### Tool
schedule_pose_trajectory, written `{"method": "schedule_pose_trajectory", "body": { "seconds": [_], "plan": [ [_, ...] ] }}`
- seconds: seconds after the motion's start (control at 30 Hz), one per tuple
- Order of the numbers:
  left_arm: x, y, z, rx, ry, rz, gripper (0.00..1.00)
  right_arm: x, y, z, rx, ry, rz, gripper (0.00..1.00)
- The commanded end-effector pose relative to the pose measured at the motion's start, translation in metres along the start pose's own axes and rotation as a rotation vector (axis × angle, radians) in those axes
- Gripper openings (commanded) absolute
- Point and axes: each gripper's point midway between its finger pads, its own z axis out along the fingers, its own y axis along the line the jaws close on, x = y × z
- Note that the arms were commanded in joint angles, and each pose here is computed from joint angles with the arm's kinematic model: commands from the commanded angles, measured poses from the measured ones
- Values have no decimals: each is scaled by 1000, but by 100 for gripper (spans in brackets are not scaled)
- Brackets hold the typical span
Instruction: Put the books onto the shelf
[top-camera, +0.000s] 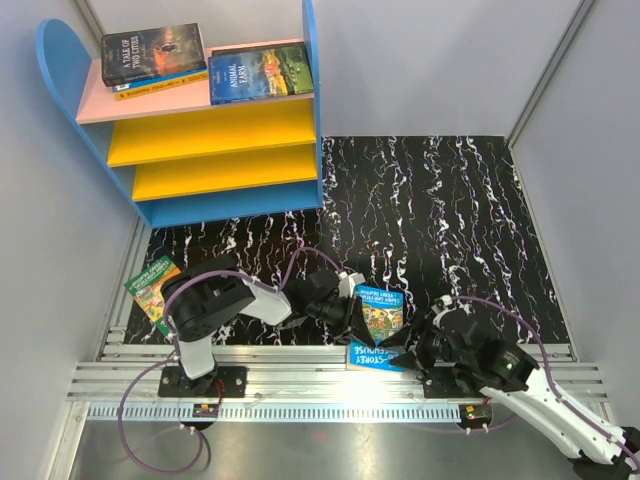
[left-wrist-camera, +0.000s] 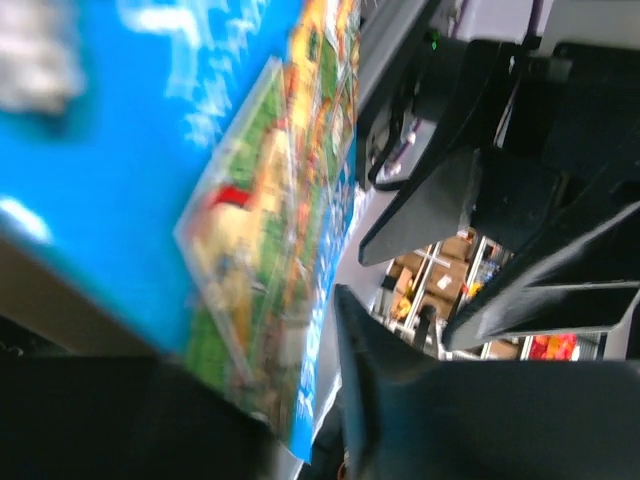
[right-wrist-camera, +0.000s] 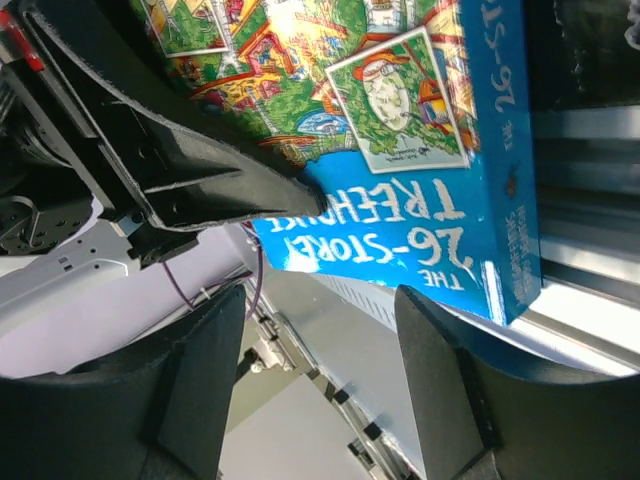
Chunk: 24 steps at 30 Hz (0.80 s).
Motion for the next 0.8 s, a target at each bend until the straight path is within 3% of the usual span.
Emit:
{"method": "schedule_pose_trajectory", "body": {
  "seconds": [0.0,0.03,0.13,0.27,0.37,0.43,0.57,0.63,0.77],
  "plan": [
    [-19,-21,8,36,-81,55,14,-3,-19,-11,89,-33,21,69],
    [-18,-18,7,17,-79,50,0,-5,-19,-12,94,-49,7,69],
    [-17,-12,3,-51,-76,75,0,-11,-7,-29,82,-102,-24,69],
    [-11,-21,-9,-66,-61,135,0,-44,14,-73,59,-341,-47,70],
    [-7,-37,-21,-41,-63,187,0,-57,13,-98,100,-442,-74,71],
    [-5,-44,-26,-31,-58,205,0,-57,10,-90,126,-429,-110,71],
    [-3,-46,-27,-33,-31,211,0,-35,-12,-30,276,-222,-95,70],
    [-1,-47,-26,-20,-22,205,0,-34,-11,-6,269,-183,-100,70],
    [1,-65,-32,39,-26,214,0,-48,-2,20,250,-228,-125,72]
  ]
}}
